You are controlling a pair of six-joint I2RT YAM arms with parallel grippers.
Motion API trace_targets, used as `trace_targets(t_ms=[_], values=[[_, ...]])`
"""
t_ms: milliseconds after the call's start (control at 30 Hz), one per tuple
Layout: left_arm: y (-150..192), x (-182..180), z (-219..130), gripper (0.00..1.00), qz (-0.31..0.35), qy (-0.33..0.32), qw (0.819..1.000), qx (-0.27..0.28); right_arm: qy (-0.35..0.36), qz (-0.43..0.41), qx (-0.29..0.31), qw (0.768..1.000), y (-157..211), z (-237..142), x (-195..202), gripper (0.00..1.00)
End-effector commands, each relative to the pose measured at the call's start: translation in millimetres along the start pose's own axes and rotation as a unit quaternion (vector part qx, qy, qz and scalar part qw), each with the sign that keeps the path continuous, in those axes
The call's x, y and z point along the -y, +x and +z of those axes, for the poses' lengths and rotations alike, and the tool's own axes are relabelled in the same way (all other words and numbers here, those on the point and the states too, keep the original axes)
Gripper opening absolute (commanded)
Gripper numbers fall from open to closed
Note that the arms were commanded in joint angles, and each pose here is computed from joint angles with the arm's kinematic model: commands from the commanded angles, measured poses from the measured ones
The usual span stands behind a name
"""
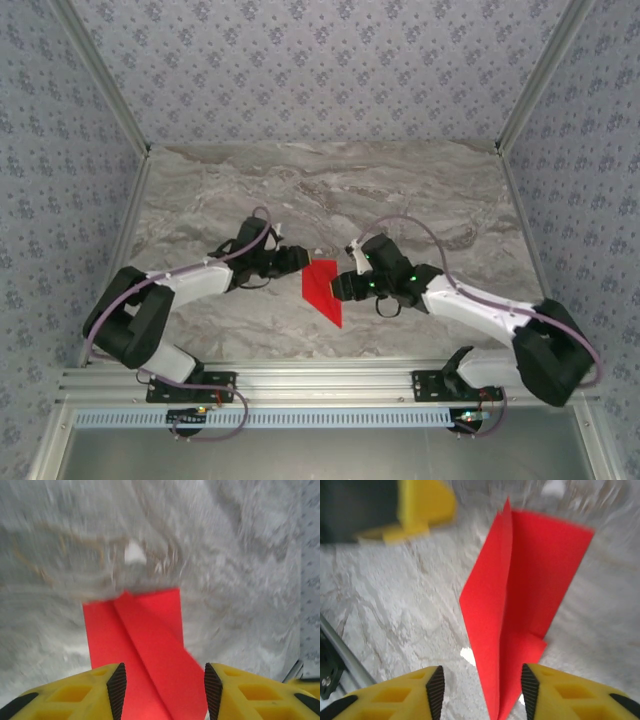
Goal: Fold a paper plane with a square sheet of paper (fold left side to right side)
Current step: Fourth fold the wing at the center of the table, then turn over the paper at the center of the table.
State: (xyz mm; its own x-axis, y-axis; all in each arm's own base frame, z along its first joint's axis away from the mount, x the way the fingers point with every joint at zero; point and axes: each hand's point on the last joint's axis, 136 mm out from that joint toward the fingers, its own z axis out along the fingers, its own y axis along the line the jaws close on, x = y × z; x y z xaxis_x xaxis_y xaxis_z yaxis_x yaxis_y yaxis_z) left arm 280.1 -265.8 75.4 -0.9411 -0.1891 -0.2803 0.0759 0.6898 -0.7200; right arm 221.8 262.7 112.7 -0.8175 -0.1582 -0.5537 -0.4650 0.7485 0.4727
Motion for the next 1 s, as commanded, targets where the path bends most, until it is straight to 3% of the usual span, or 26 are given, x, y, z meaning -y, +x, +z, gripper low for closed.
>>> trace_targets(t_ms=[0, 500, 700, 767, 900, 967], values=[[-2.4, 12.2, 10.9, 0.48, -0.005, 0.017, 1.000, 0.013, 0.068, -0.008, 0.030, 0.997, -1.2, -16.2, 26.0, 0.53], [5.6, 14.9, 57.0, 0.41, -0.004, 0.009, 0.999, -0.035, 0.097, 0.029, 0.066, 0.993, 13.3, -48.6, 55.6, 0.59], [2.2, 25.2, 70.6, 0.40, -0.001, 0.020, 0.999, -0.045, 0.036, 0.063, 0.065, 0.995, 19.5, -51.4, 53.3, 0.69], [-0.3, 28.5, 72.7, 0.34, -0.001, 0.025, 0.999, -0.044, -0.001, 0.075, 0.057, 0.996, 21.4, -50.1, 48.1, 0.74], [-7.2, 41.8, 66.2, 0.14, 0.006, 0.042, 0.999, -0.030, -0.075, 0.103, 0.051, 0.991, 21.0, -51.4, 38.9, 0.87], [-12.4, 50.2, 58.8, 0.10, 0.011, 0.050, 0.998, -0.020, -0.115, 0.114, 0.054, 0.985, 18.6, -53.0, 32.7, 0.95]])
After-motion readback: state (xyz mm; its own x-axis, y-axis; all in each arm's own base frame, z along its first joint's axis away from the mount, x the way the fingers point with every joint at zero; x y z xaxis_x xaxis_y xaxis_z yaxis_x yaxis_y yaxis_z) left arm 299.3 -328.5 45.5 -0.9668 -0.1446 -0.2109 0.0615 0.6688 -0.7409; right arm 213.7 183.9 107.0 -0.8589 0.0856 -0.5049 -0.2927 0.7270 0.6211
